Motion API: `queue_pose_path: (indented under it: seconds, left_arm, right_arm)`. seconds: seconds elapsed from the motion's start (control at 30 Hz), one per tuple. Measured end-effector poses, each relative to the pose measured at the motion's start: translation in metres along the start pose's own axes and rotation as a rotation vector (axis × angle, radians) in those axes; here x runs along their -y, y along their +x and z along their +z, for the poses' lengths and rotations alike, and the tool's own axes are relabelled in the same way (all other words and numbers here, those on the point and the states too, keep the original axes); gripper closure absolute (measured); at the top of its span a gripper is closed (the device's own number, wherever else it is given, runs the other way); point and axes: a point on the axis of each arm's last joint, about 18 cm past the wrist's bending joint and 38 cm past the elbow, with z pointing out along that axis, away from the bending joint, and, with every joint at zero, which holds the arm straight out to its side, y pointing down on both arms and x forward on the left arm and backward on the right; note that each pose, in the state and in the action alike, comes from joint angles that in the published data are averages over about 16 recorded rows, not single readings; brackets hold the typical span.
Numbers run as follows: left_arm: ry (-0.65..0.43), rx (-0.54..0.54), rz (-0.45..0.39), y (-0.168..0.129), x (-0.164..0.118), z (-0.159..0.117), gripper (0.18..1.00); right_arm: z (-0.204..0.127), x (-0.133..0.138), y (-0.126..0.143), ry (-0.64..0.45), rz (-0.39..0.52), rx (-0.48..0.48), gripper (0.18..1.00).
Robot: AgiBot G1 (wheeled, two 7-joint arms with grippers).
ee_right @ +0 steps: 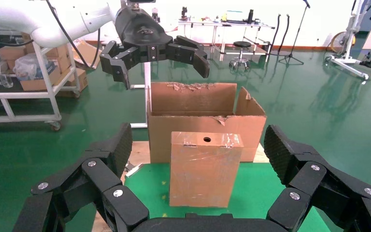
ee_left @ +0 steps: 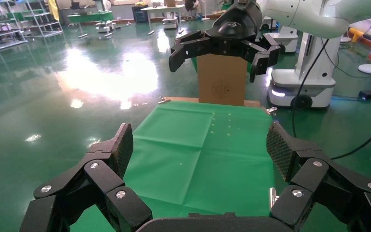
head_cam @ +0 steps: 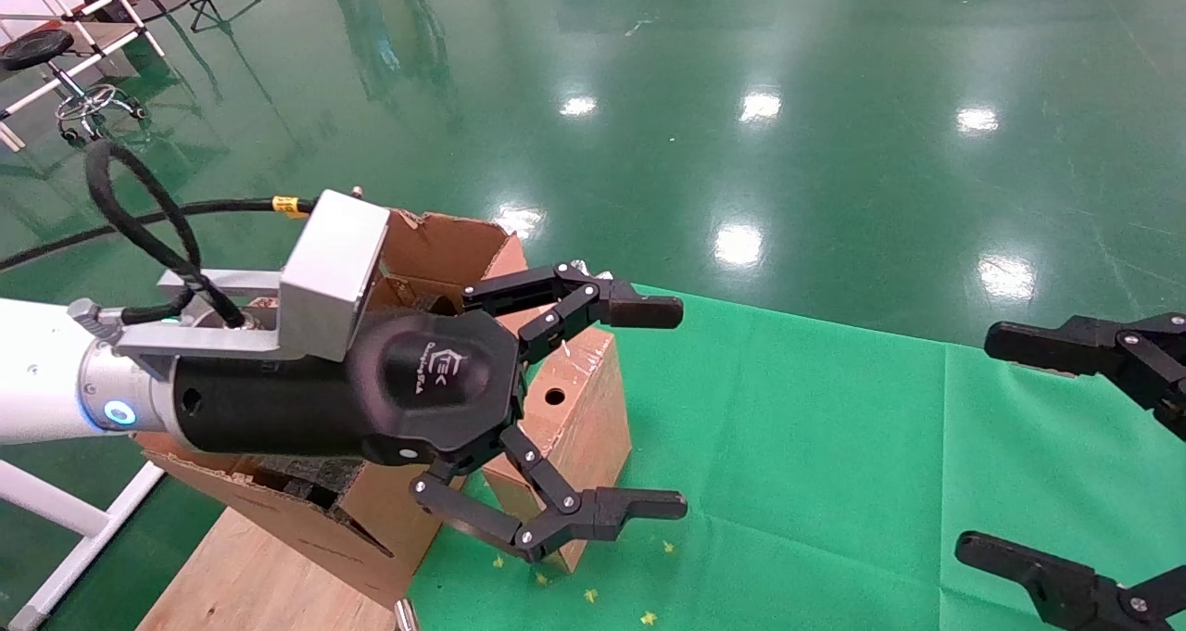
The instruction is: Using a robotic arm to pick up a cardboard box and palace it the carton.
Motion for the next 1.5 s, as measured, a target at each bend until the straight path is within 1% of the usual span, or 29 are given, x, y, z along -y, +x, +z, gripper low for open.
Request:
queue_pose_path:
  seconds: [0.47, 0.6, 0.77, 1.03, 1.2, 1.3, 1.43, 1.5]
  left_arm:
    - [-0.001, 0.0, 0.0, 0.0, 0.0, 0.0, 0.184]
    - [-0.017, 0.01, 0.002, -0.002, -0.002, -0.001, 0.184]
    - [-0.066, 0.031, 0.012, -0.005, -0.007, -0.002, 0.184]
    - [-0.173, 0.047, 0.061, -0.007, -0.014, -0.003, 0.184]
    - [-0.238, 0.057, 0.098, -0.01, -0.018, -0.005, 0.184]
    - [-0.28, 0.088, 0.104, -0.018, -0.021, -0.007, 0.184]
    - [-0.352, 0.164, 0.078, -0.034, -0.029, -0.009, 0.184]
    - [-0.394, 0.21, 0.06, -0.045, -0.032, -0.011, 0.184]
  right_arm:
    - [0.0, 0.0, 0.0, 0.0, 0.0, 0.0, 0.178]
    - [0.0, 0.0, 0.0, 0.0, 0.0, 0.0, 0.178]
    - [0.0, 0.0, 0.0, 0.0, 0.0, 0.0, 0.182]
    - [0.0, 0.0, 0.0, 0.0, 0.0, 0.0, 0.206]
    - [0.0, 0.0, 0.0, 0.0, 0.0, -0.001, 0.253]
    - [0.0, 0.0, 0.0, 0.0, 0.0, -0.001, 0.294]
    - [0.0, 0.0, 0.0, 0.0, 0.0, -0.001, 0.354]
    - [0.0, 0.0, 0.0, 0.0, 0.0, -0.001, 0.4]
